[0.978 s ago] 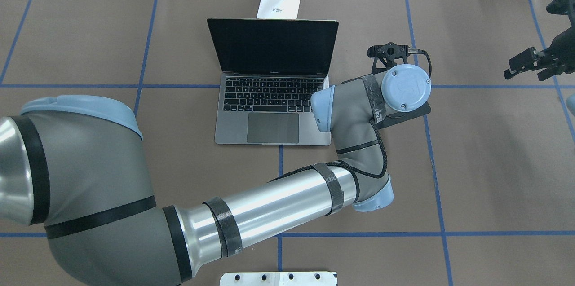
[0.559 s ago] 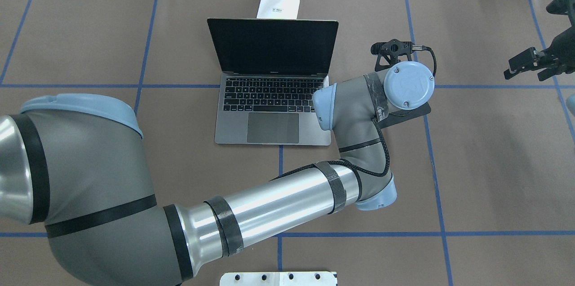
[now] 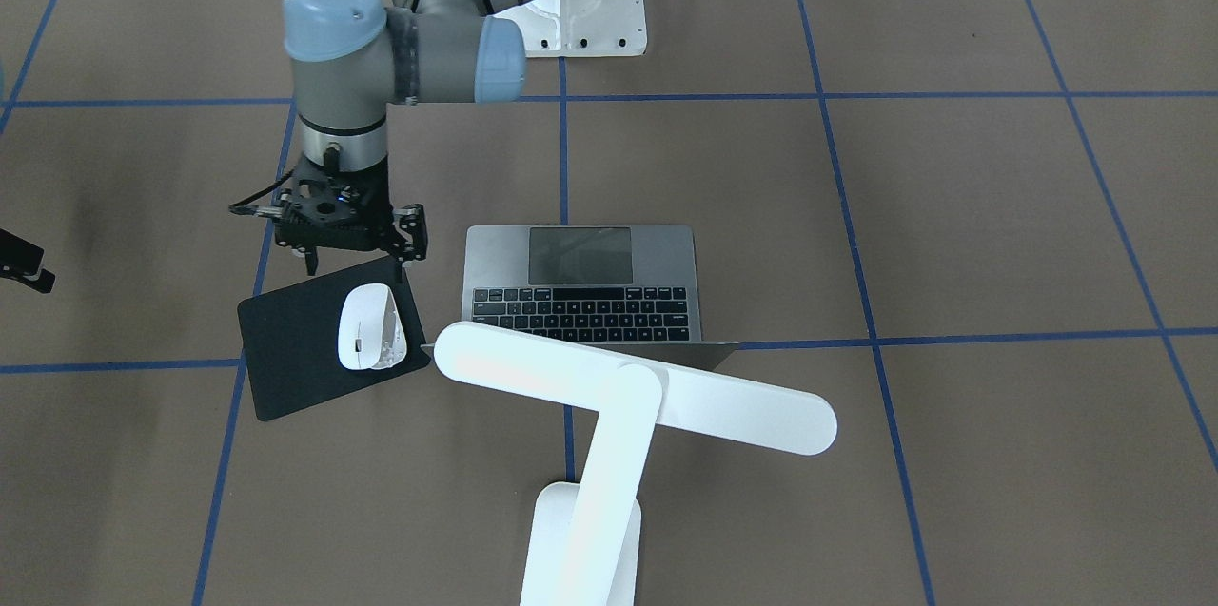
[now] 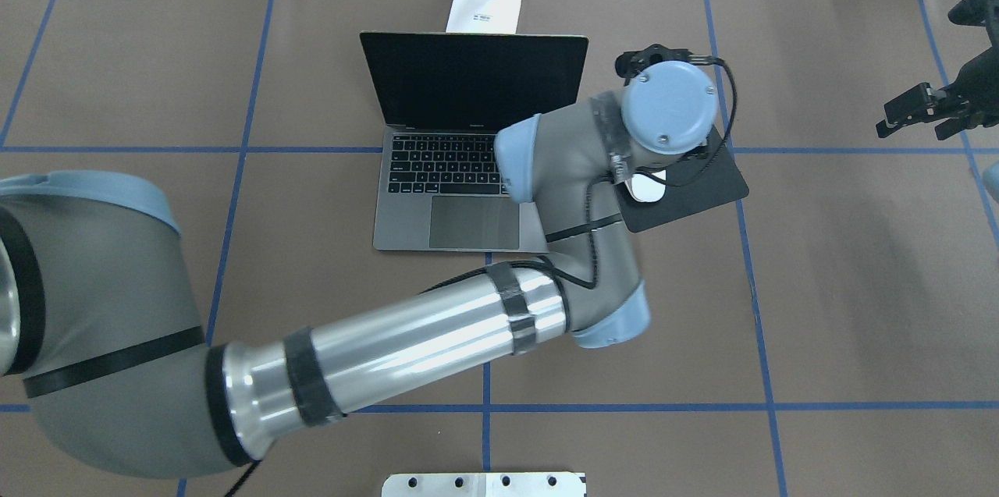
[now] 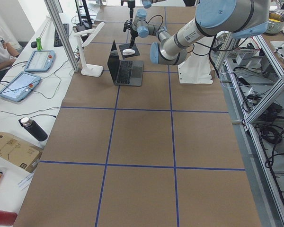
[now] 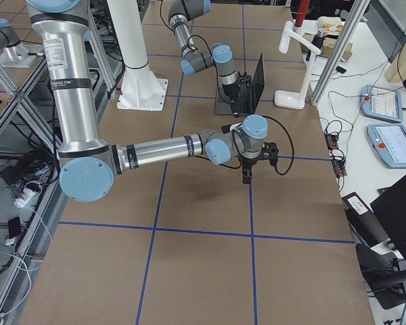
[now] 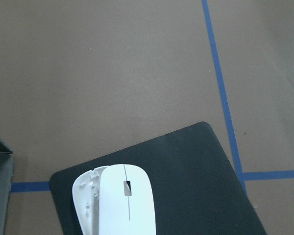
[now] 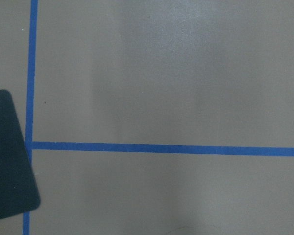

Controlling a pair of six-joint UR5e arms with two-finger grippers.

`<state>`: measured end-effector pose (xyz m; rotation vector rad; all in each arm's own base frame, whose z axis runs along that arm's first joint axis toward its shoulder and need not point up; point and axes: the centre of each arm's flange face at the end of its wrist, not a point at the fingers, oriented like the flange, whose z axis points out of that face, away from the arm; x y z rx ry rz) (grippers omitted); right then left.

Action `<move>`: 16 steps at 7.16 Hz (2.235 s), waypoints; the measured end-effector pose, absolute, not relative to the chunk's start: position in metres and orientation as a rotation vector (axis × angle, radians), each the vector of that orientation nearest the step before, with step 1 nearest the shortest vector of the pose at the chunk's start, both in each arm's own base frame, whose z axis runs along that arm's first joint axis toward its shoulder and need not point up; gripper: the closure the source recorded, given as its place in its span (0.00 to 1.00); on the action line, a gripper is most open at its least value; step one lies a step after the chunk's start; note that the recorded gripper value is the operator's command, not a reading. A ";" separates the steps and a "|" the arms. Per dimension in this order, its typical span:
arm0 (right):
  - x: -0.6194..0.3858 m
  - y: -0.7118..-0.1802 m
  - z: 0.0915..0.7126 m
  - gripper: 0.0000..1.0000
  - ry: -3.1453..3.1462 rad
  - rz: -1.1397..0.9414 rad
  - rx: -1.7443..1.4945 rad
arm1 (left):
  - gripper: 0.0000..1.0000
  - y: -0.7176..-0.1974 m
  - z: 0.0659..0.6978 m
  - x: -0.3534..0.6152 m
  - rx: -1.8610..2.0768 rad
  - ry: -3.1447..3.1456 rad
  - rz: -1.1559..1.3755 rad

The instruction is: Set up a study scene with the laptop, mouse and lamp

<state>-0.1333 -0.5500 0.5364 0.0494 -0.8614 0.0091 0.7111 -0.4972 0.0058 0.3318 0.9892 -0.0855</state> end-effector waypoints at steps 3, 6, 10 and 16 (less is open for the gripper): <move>-0.136 -0.558 0.537 0.01 -0.852 0.010 0.056 | 0.01 -0.537 0.161 0.568 0.255 0.977 0.087; -0.136 -0.564 0.529 0.01 -0.839 0.017 0.077 | 0.01 -0.560 0.321 0.378 0.222 0.967 0.220; -0.126 -0.557 0.529 0.01 -0.806 0.030 0.106 | 0.01 -0.578 0.491 0.177 0.216 0.858 0.221; -0.109 -0.510 0.542 0.01 -0.797 0.028 0.096 | 0.01 -0.586 0.562 0.114 0.170 0.820 0.203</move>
